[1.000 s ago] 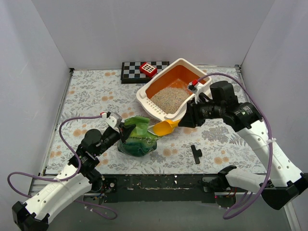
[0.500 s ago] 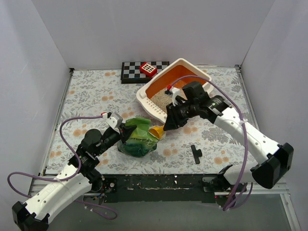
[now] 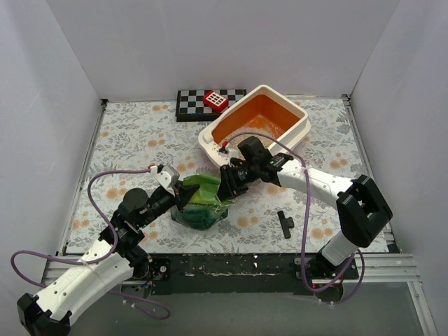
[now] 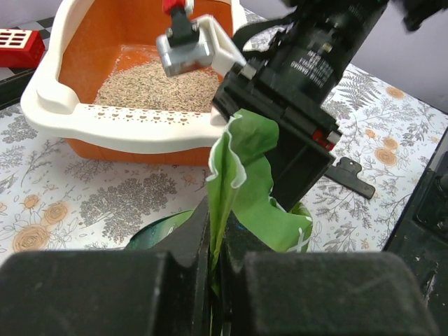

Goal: Fill the litter box with clean litter

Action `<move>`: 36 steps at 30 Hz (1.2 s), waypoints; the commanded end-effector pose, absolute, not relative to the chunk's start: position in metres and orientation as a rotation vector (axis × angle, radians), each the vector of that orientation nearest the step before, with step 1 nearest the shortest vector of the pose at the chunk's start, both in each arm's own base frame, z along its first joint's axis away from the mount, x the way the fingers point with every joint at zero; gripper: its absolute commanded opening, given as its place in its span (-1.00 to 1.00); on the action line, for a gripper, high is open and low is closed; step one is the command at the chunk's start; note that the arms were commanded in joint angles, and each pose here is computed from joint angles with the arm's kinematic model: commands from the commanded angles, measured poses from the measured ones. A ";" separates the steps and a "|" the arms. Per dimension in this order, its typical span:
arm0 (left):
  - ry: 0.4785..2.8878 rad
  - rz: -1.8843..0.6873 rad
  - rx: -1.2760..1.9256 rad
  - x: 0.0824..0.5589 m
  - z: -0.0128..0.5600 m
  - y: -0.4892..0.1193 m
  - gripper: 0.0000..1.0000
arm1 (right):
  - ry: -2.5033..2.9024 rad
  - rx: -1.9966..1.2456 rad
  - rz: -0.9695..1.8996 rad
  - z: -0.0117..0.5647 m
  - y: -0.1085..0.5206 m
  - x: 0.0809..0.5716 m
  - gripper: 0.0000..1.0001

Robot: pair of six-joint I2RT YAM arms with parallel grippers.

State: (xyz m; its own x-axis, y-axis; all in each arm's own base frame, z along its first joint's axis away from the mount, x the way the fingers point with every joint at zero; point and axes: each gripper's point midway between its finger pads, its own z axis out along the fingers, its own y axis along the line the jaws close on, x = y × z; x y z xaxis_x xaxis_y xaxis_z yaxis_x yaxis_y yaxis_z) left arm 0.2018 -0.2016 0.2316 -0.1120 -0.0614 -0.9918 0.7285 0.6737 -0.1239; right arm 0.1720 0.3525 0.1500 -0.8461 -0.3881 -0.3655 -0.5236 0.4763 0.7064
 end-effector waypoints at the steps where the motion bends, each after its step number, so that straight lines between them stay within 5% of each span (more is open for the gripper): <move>1: 1.521 -0.713 0.569 0.201 0.241 -0.197 -1.00 | 2.472 -0.680 1.652 0.137 0.380 0.158 -0.97; 12: 1.541 -0.715 0.598 0.200 0.235 -0.200 -1.00 | 2.198 -0.559 2.032 0.176 0.390 0.141 -0.97; 36: 1.543 -0.730 0.628 0.196 0.232 -0.203 -1.00 | 2.011 -0.426 2.109 0.209 0.341 0.141 -0.97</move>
State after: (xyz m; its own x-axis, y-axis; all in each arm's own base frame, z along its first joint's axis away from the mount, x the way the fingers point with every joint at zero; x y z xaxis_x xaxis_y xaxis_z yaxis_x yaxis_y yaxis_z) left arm 0.1964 -0.2018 0.2264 -0.1116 -0.0281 -0.9934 0.7472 0.6567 -0.1025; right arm 0.1582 0.3510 0.1706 -0.9707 -0.0153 -0.2396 -0.2400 0.0893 0.9666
